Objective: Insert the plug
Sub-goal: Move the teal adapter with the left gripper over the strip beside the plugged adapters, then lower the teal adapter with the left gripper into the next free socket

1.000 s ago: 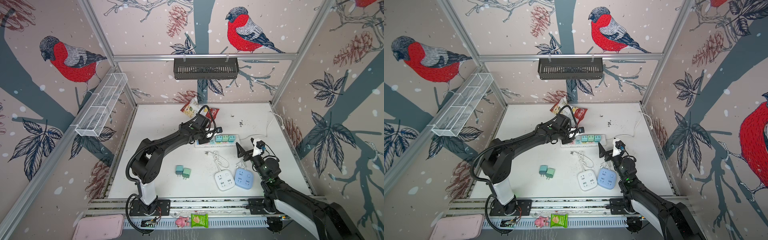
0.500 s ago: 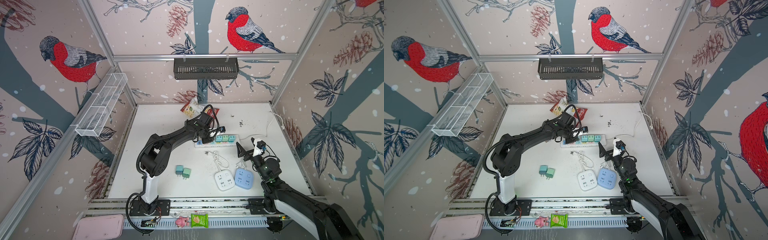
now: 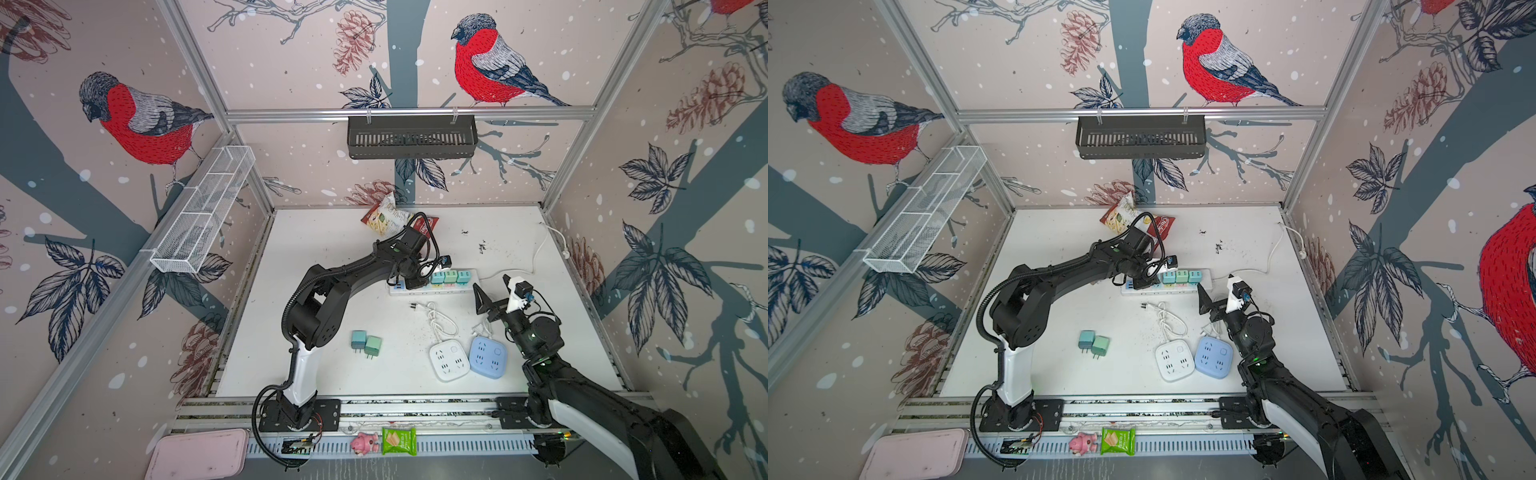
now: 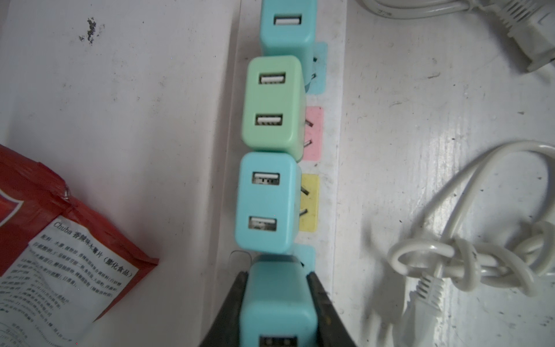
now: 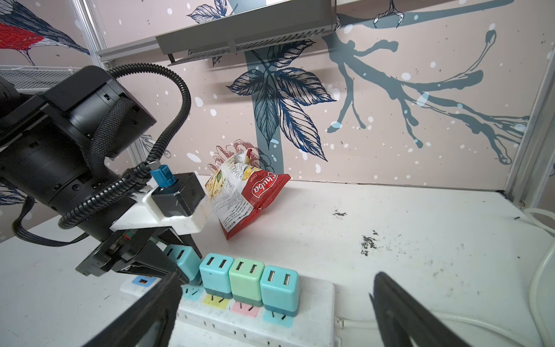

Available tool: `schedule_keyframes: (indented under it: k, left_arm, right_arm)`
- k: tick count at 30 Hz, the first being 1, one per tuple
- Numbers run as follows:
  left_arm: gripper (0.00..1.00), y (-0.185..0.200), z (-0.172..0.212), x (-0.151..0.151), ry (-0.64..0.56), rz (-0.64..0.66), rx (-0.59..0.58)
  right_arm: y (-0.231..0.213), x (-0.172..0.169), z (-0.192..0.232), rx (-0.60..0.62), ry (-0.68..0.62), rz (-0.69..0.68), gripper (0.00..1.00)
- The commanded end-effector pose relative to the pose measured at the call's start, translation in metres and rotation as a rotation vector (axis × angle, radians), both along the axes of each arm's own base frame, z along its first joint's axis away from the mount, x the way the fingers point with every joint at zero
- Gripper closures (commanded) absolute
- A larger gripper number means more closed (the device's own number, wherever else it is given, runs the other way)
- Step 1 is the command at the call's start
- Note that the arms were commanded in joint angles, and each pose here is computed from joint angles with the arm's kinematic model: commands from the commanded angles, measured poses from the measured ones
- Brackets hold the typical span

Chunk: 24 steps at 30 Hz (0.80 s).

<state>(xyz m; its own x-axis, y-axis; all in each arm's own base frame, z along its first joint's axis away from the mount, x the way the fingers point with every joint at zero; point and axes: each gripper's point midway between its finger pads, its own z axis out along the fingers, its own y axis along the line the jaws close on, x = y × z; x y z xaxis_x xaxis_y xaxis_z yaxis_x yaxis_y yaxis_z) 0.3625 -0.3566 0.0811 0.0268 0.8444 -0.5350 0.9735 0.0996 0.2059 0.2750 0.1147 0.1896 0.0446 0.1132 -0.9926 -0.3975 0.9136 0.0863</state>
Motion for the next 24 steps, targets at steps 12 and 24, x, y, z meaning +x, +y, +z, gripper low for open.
schedule_keyframes:
  k: [12, 24]
  left_arm:
    - [1.0, -0.004, -0.007, -0.005, 0.037, -0.034, 0.0]
    - [1.0, -0.005, -0.023, -0.006, 0.086, -0.039, 0.023]
  right_arm:
    - [-0.002, -0.003, 0.004, 0.023, -0.022, -0.003, 0.0]
    - [-0.002, -0.003, 0.003, 0.023, -0.021, -0.002, 0.0]
